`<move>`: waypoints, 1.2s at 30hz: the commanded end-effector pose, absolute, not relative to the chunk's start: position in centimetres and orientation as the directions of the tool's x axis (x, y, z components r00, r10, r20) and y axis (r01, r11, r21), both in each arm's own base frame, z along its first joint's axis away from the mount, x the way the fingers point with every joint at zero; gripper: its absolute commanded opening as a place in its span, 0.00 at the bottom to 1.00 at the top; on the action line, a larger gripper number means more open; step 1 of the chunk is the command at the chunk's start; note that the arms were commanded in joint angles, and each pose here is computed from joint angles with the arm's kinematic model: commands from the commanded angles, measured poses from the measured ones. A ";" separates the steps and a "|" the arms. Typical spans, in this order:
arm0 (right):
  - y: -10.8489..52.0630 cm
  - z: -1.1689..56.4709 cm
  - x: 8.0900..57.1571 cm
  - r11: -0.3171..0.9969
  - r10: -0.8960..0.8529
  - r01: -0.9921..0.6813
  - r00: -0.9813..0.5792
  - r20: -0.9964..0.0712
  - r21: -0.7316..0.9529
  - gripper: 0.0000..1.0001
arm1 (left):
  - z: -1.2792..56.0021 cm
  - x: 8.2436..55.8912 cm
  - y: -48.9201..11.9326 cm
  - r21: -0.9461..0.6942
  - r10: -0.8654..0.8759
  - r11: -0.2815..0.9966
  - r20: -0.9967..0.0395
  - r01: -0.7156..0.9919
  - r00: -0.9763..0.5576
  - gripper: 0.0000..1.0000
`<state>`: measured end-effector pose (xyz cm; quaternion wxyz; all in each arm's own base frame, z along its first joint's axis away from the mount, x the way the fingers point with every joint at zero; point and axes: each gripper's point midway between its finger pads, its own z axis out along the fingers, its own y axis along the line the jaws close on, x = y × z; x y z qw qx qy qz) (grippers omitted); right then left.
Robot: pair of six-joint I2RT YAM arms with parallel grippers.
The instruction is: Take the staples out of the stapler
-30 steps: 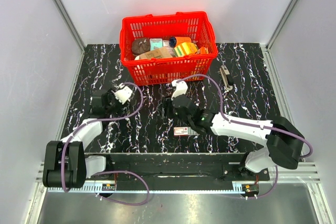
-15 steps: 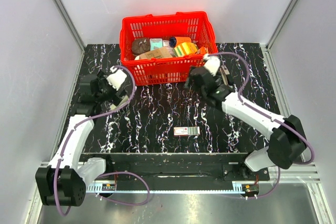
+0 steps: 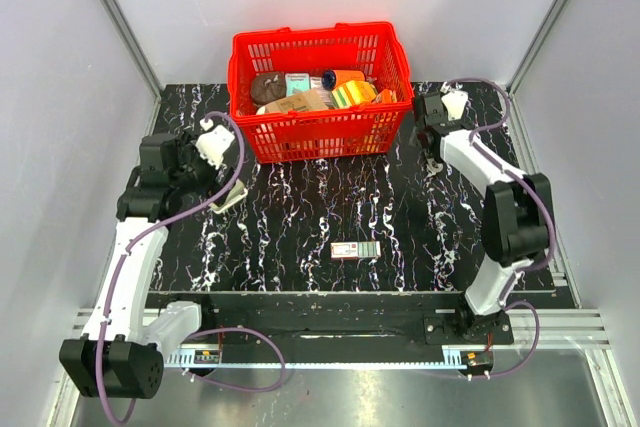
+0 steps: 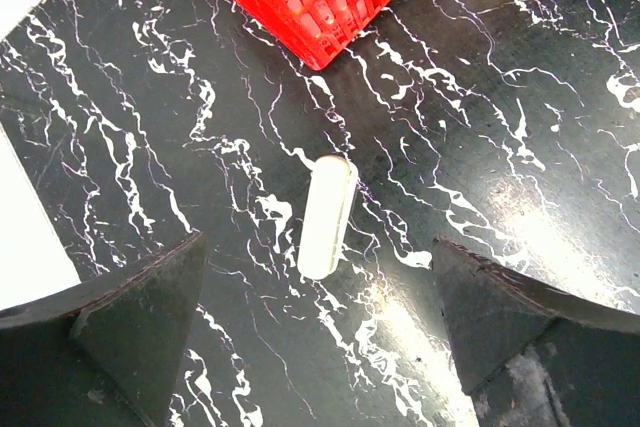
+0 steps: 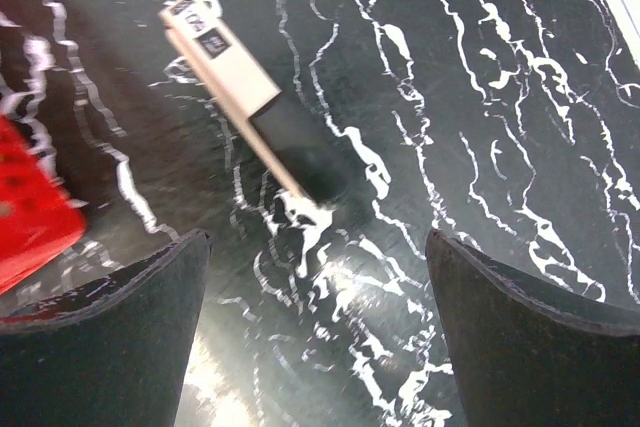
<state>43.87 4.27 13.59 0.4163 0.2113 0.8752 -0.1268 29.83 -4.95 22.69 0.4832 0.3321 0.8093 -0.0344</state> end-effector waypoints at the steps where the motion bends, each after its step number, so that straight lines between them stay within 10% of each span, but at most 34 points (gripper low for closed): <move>1: 3.1 12.7 45.5 0.886 0.211 0.446 -0.634 -0.744 -0.129 0.93 | 21.5 29.2 -4.5 0.226 0.495 0.797 -0.777 0.561 -0.390 0.99; 27: 1.5 5.7 49.3 0.916 0.221 0.375 -0.763 -0.607 -0.139 0.72 | 23.5 27.7 -5.8 0.301 0.518 0.787 -0.796 0.539 -0.312 0.99; 36: 2.3 5.4 49.2 0.919 0.263 0.387 -0.748 -0.609 -0.079 0.36 | 22.5 27.3 -6.0 0.296 0.524 0.780 -0.790 0.551 -0.319 0.99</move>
